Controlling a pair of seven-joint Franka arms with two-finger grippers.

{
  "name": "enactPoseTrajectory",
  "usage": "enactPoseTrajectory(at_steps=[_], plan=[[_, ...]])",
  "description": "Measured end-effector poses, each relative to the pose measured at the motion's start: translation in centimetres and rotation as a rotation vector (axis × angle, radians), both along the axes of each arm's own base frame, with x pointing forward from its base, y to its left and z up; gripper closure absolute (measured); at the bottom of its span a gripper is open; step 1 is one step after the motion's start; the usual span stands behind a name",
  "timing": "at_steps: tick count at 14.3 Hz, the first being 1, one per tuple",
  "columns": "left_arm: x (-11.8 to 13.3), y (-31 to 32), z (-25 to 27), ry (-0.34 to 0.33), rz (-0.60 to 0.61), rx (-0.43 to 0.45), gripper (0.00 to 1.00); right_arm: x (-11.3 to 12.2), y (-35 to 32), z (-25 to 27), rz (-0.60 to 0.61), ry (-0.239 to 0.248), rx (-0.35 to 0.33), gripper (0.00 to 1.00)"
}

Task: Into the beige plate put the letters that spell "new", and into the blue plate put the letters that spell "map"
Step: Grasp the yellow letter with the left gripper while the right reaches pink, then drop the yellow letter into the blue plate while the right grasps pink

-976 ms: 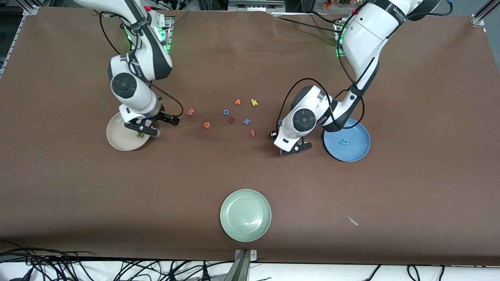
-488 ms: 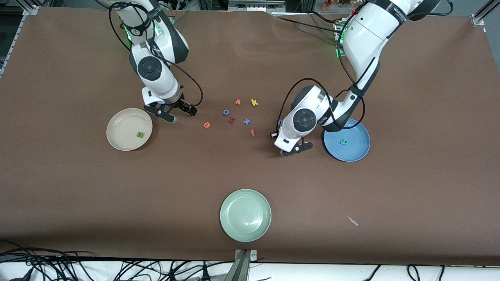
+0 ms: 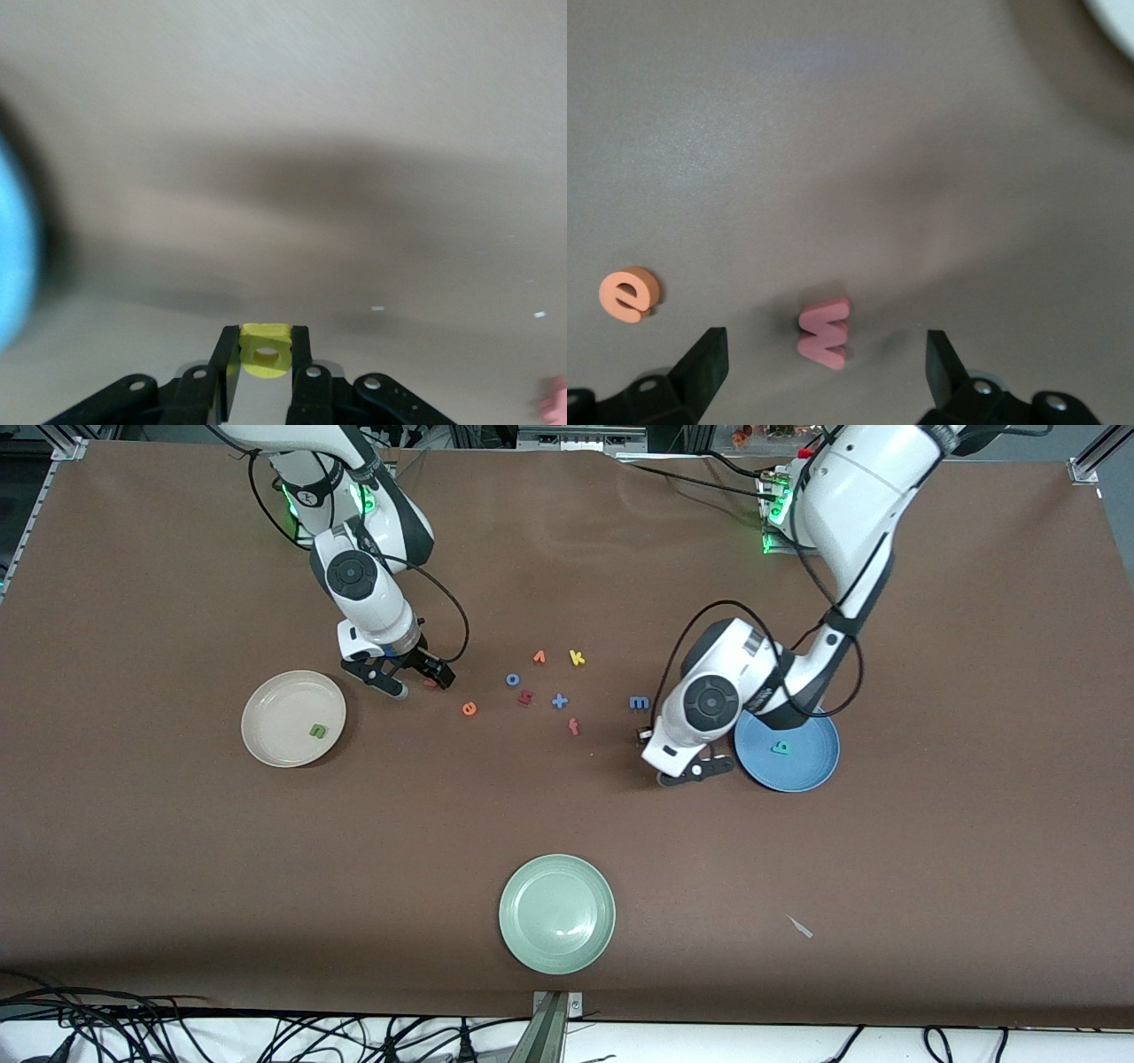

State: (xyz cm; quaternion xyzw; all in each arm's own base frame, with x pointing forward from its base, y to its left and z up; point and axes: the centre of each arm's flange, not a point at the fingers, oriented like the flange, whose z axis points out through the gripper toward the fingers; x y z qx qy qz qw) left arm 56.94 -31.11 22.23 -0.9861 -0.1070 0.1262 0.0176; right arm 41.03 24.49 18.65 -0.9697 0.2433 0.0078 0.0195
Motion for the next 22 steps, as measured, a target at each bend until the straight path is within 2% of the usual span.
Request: enactPoseTrajectory(at_steps=[5, 7, 8, 10, 11, 12, 15, 19, 22], plan=[[2.6, 8.8, 2.5, 0.066, -0.138, -0.008, 0.73, -0.4, 0.5, -1.5, 0.001, -0.008, 0.01, 0.08], [3.2, 11.8, 2.0, 0.083, -0.185, -0.007, 0.73, -0.5, 0.6, -1.6, 0.0, -0.006, 0.009, 0.19], [3.1, 13.0, 1.5, 0.097, -0.196, -0.011, 0.73, -0.5, 0.6, -1.6, 0.0, -0.005, 0.009, 0.21], [2.2, 14.6, -0.6, 0.111, -0.224, 0.012, 0.73, -0.5, 0.6, -1.6, 0.0, -0.006, 0.009, 0.41], [1.8, 15.4, -1.7, 0.104, -0.23, 0.023, 0.73, -0.4, 0.7, -1.4, 0.0, -0.01, 0.012, 0.54], [1.6, 16.2, -2.5, 0.095, -0.229, 0.022, 0.73, -0.3, 0.7, -1.3, 0.0, -0.012, 0.013, 0.61], [1.2, 16.0, -3.0, 0.086, -0.233, 0.013, 0.73, -0.2, 0.8, -0.9, 0.001, -0.02, 0.017, 0.72], [1.0, 14.4, -2.7, 0.078, -0.256, -0.001, 0.73, -0.1, 0.9, -0.8, 0.005, -0.012, 0.012, 0.73], [0.9, 14.2, -2.7, 0.076, -0.259, -0.003, 0.54, 1.3, 0.9, 0.9, 0.057, 0.02, -0.014, 0.73]])
